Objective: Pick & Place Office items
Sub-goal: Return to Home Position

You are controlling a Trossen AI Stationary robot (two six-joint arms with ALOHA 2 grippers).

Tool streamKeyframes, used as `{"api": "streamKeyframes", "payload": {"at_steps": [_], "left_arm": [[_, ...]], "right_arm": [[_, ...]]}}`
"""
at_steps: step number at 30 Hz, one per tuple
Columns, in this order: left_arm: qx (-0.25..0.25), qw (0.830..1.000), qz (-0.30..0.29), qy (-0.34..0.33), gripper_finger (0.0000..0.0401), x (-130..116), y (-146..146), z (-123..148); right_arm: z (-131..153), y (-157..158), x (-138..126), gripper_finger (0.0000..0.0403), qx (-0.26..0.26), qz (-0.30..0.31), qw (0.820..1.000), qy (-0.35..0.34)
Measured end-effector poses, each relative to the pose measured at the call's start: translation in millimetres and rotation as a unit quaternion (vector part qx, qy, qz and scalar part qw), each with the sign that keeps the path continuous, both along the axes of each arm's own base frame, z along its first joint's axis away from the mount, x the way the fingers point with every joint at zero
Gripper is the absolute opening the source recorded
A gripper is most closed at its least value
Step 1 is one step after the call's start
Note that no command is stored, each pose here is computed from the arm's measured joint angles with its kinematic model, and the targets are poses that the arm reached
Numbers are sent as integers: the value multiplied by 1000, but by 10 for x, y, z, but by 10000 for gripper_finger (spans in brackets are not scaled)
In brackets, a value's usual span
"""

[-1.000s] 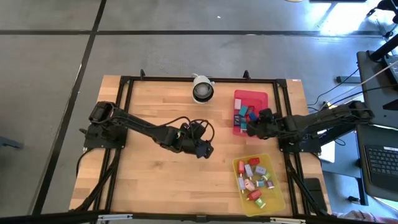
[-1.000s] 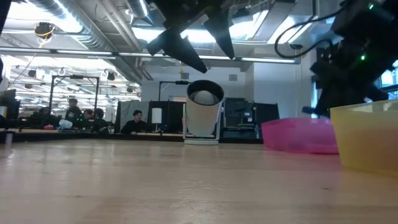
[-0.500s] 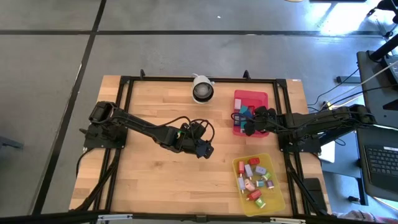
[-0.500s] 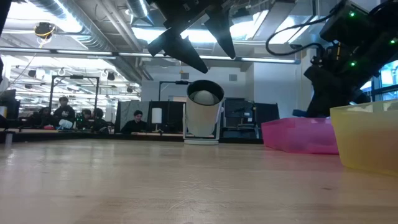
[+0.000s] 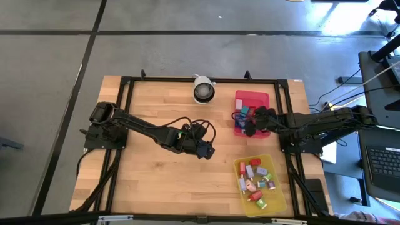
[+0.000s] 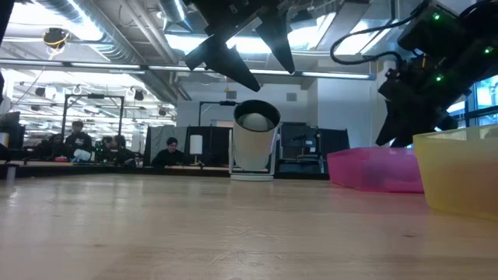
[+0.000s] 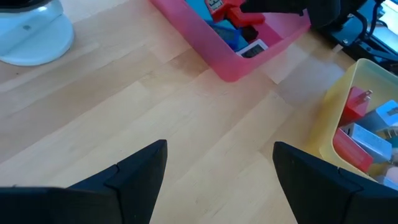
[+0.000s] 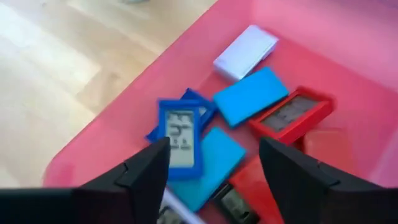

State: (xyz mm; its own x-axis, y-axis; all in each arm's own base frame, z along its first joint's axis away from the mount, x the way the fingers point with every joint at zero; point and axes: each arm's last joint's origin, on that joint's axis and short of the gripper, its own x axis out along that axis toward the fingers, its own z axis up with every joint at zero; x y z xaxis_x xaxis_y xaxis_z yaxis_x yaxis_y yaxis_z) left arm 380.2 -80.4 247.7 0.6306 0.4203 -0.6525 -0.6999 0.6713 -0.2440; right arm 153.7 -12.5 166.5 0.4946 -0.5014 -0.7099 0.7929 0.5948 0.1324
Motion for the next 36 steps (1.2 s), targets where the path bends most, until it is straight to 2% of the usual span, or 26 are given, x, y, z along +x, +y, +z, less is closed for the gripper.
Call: {"api": "streamKeyframes", "payload": {"at_steps": [3, 6, 12, 15, 18, 20, 23, 26, 29, 32, 36], "left_arm": [[-10, 1000, -8, 2, 290, 1, -6, -3], [-19, 1000, -15, 5, 290, 2, -13, -6], [-35, 999, -28, 9, 290, 3, -24, -11], [-40, 999, -32, 10, 290, 3, -28, -12], [-43, 998, -34, 11, 290, 2, -33, -13], [-48, 998, -40, 12, 290, 1, -46, -14], [-51, 998, -42, 12, 290, 2, -51, -15], [-63, 998, -26, -13, 290, 27, -48, 6], [-26, 999, 4, -44, 290, 59, -12, 45], [26, 998, 11, -57, 290, 47, 14, 135], [54, 997, -3, -62, 290, -94, 50, 381]], "right_arm": [[93, 20, 53, 268, 28, 27, 999, -13], [266, 48, 136, 282, 46, 85, 995, -26], [774, 67, 284, 290, 5, 173, 983, -62], [1046, 68, 293, 290, 3, 174, 982, -75], [1292, 97, 283, 290, 42, 166, 979, -106], [1434, 112, 284, 290, 48, 180, 974, -126], [1579, 130, 283, 290, 22, 241, 962, -128], [1655, 160, 283, 291, 33, 297, 944, -138], [1644, 192, 281, 291, 30, 365, 922, -126], [1641, 190, 277, 291, 22, 376, 919, -121], [1654, 157, 217, 291, -8, 390, 914, -108]]}}
